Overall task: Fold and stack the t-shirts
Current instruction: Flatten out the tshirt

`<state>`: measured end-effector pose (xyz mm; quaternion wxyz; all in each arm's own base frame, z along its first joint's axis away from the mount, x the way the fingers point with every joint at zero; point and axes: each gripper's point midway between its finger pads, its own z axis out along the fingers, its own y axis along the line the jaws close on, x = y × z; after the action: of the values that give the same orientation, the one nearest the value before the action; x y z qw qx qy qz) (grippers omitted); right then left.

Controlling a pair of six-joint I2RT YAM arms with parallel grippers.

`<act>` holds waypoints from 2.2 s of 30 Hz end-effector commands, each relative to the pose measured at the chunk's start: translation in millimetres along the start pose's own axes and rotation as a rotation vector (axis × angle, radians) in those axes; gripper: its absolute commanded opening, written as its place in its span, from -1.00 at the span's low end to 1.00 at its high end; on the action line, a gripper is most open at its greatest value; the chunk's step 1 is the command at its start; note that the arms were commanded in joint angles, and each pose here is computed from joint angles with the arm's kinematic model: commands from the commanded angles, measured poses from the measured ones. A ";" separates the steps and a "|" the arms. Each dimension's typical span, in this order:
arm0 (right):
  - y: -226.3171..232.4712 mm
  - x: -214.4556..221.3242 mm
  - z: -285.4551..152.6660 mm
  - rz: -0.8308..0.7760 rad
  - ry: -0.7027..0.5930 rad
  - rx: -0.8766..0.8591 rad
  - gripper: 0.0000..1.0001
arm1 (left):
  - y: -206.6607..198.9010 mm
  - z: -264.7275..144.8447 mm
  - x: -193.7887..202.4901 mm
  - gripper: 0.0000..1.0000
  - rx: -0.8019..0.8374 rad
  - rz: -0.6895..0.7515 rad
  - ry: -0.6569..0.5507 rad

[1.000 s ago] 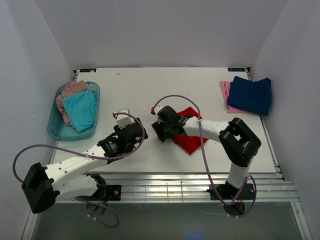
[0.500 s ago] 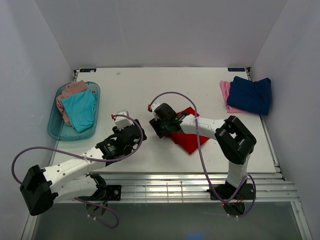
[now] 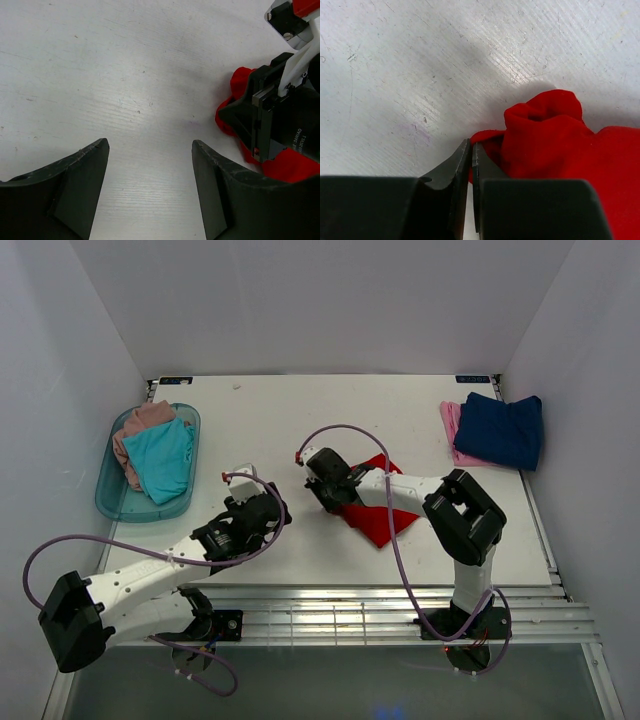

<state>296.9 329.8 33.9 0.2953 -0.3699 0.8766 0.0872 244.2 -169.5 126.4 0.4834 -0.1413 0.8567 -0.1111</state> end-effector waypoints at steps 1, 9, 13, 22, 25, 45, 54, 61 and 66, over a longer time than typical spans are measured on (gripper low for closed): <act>0.2 -18.8 -7.5 -0.003 -0.024 0.005 -0.84 | 0.8 -3.4 -9.7 0.55 -0.001 -0.036 -0.034; -4.9 -214.7 -184.6 0.072 -0.519 -0.035 -0.84 | 26.1 -10.3 -18.3 0.50 -0.106 -0.102 -0.083; -22.3 -263.5 -292.3 0.070 -0.685 0.001 -0.85 | 41.0 -16.8 -27.9 0.49 -0.156 -0.168 -0.133; -104.3 -191.1 -335.3 0.148 -0.649 0.381 -0.85 | 55.6 -36.2 -52.6 0.42 -0.166 -0.250 -0.216; -121.4 -148.3 -320.5 0.231 -0.592 0.425 -0.85 | 56.0 -40.2 -57.4 0.42 -0.159 -0.262 -0.223; -128.1 -29.1 -166.2 0.310 -0.326 0.272 0.51 | 23.1 10.7 -54.6 0.70 -0.179 0.062 -0.232; -101.9 -89.2 -56.3 0.203 -0.258 -0.001 0.33 | 53.5 94.0 -127.6 0.71 -0.168 0.014 -0.235; -107.7 -118.5 -4.7 0.170 -0.246 -0.056 0.32 | 62.9 168.7 -130.2 0.55 -0.203 0.070 -0.154; -120.3 -137.4 13.0 0.184 -0.253 -0.089 0.32 | 60.8 208.4 -122.8 0.40 -0.226 0.092 -0.096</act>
<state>439.8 320.7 80.7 0.3469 -0.2808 0.8783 0.1713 455.7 -72.5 84.4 0.4971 -0.1747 0.8493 0.0318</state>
